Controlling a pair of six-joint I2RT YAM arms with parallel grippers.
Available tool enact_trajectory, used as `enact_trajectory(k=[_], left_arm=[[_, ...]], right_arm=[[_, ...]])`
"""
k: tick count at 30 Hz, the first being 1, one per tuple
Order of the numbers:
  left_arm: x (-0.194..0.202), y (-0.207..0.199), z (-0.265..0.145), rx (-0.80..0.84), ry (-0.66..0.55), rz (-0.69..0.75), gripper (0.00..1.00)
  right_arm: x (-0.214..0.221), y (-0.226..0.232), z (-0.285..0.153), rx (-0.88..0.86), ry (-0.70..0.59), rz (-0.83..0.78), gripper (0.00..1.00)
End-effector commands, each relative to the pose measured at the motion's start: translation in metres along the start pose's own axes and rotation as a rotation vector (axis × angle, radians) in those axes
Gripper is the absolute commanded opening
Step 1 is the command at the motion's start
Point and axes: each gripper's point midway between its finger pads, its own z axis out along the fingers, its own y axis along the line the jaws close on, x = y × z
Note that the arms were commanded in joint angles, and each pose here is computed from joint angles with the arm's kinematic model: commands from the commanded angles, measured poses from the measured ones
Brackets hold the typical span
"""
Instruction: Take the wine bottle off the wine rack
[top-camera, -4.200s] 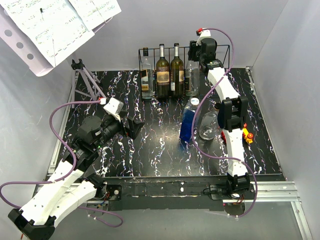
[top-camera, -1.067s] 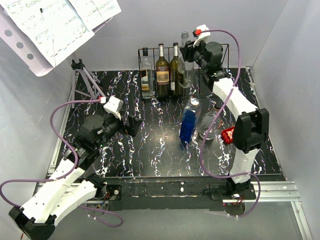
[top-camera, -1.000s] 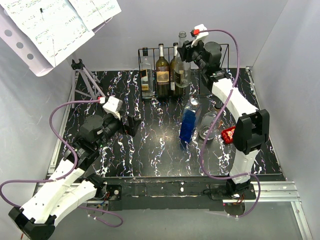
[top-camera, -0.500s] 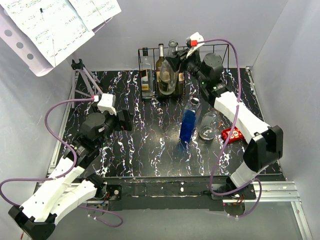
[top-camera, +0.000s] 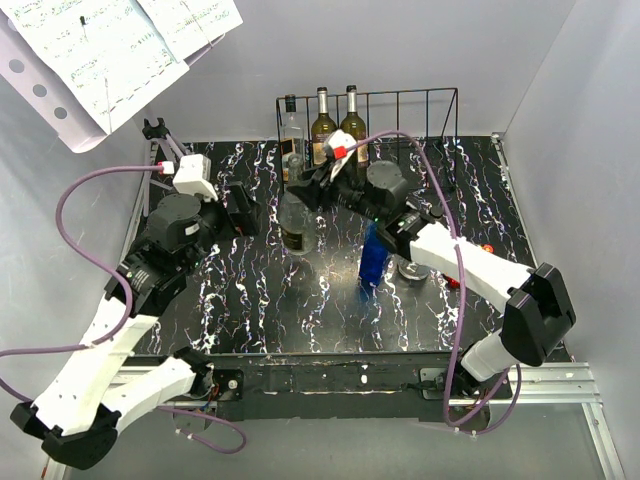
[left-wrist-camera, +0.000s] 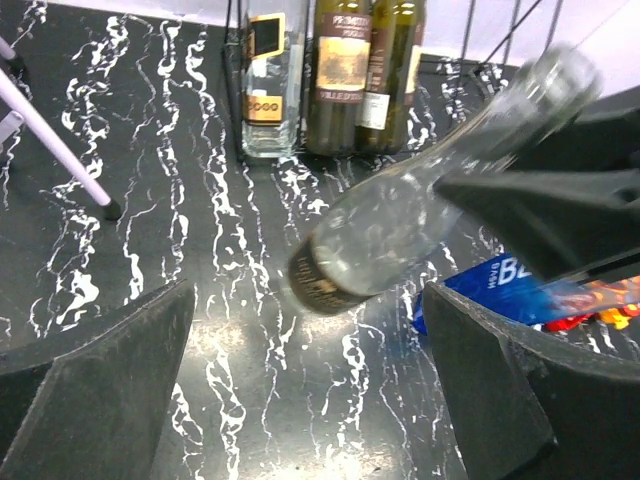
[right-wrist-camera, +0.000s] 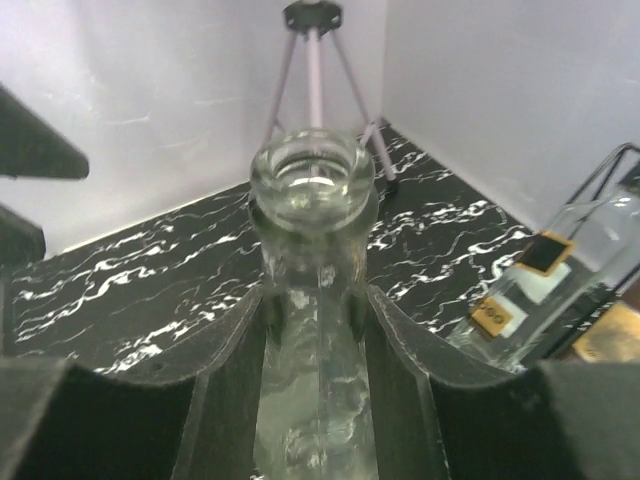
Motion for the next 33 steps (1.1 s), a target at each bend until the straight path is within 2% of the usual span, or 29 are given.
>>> enact_trajectory(k=[1,6,12,20,28,29,33], left_arm=[[-0.017,-0.018,-0.019,0.130,-0.068,-0.040,0.98],[-0.015,-0.014,-0.030,0.156,-0.114,-0.046,0.98],[0.006,0.001,-0.027,0.092,-0.066,-0.041,0.98],[0.021,-0.001,-0.023,0.119,-0.037,-0.039,0.98],[0.037,-0.025,-0.016,0.250,0.018,-0.004,0.98],[0.037,-0.030,-0.016,0.282,0.025,0.001,0.98],[0.045,-0.043,-0.013,0.352,0.054,0.030,0.98]], right_arm=[[-0.114,0.042,-0.021,-0.050,-0.391,-0.091,0.01],[-0.085,0.062,-0.014,-0.065,-0.379,-0.051,0.01],[-0.050,0.075,-0.003,-0.087,-0.352,-0.012,0.01],[-0.014,0.092,-0.010,-0.119,-0.309,-0.002,0.01],[0.006,0.098,-0.028,-0.120,-0.257,0.021,0.01],[0.008,0.101,-0.029,-0.130,-0.244,0.026,0.05],[0.010,0.102,-0.035,-0.130,-0.216,0.034,0.45]])
